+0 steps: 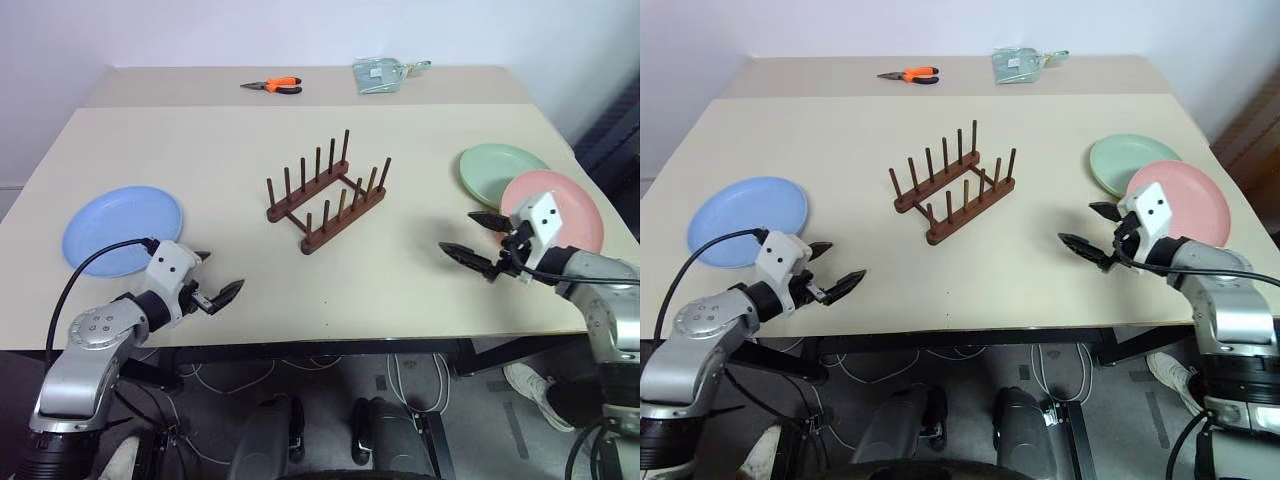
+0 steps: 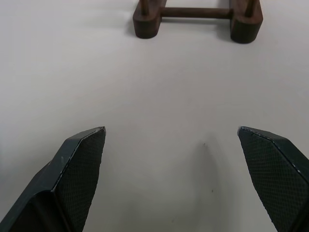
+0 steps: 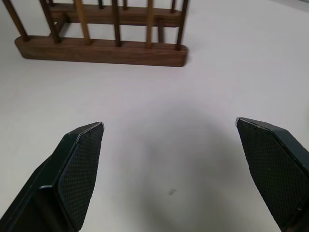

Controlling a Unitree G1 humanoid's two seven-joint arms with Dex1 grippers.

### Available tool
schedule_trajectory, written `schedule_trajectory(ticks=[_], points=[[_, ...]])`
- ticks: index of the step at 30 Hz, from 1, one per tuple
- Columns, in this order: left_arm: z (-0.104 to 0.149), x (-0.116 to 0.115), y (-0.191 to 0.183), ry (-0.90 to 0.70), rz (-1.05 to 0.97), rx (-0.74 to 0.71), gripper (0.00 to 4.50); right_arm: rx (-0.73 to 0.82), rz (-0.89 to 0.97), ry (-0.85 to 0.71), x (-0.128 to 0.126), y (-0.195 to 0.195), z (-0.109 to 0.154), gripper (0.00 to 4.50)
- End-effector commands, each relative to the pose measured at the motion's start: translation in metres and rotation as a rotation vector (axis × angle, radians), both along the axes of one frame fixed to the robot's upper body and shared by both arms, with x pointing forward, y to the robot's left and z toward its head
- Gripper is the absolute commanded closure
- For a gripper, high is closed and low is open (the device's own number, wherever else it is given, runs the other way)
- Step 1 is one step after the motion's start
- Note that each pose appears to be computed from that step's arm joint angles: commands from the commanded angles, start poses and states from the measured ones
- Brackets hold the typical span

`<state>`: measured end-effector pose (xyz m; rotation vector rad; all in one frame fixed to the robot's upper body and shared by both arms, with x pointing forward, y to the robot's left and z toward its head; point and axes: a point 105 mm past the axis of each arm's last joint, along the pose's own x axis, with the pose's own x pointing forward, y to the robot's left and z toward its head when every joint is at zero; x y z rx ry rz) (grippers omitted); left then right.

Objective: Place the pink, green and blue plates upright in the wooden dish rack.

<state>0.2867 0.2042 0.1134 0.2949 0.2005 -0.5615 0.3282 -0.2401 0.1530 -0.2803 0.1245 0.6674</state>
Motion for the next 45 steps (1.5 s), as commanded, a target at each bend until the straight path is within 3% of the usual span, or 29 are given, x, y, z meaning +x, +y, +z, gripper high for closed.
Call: schedule_trajectory(ticks=[1, 13, 19, 27, 30, 35, 36, 41, 45], points=[[0.007, -0.001, -0.011, -0.032, -0.024, 0.0, 0.0, -0.002, 0.0, -0.062, 0.004, 0.003, 0.01, 0.02], [-0.007, 0.005, -0.069, -0.006, -0.173, -0.03, 0.0, 0.072, 0.089, -0.032, -0.006, 0.041, 0.003, 0.02], [-0.028, 0.035, -0.105, 0.007, -0.196, 0.027, 0.0, 0.063, 0.068, -0.067, -0.015, 0.058, -0.001, 0.02], [-0.031, 0.067, -0.137, -0.003, -0.273, 0.002, 0.0, 0.062, 0.045, -0.066, -0.033, 0.065, -0.001, 0.02], [-0.027, 0.071, -0.145, -0.002, -0.319, -0.048, 0.87, 0.048, 0.03, -0.065, -0.036, 0.063, -0.001, 0.0], [-0.028, 0.064, -0.148, 0.003, -0.406, -0.04, 3.44, 0.035, 0.01, -0.076, -0.036, 0.059, 0.002, 0.0], [-0.028, 0.062, -0.148, -0.001, -0.432, -0.035, 3.72, 0.03, 0.008, -0.078, -0.036, 0.058, 0.002, 0.0], [-0.017, 0.047, -0.157, -0.013, -0.614, -0.042, 3.73, 0.009, -0.016, -0.084, -0.035, 0.049, 0.004, 0.0], [-0.015, 0.049, -0.158, -0.016, -0.69, 0.006, 3.73, -0.007, -0.043, -0.089, -0.033, 0.038, 0.004, 0.0]])
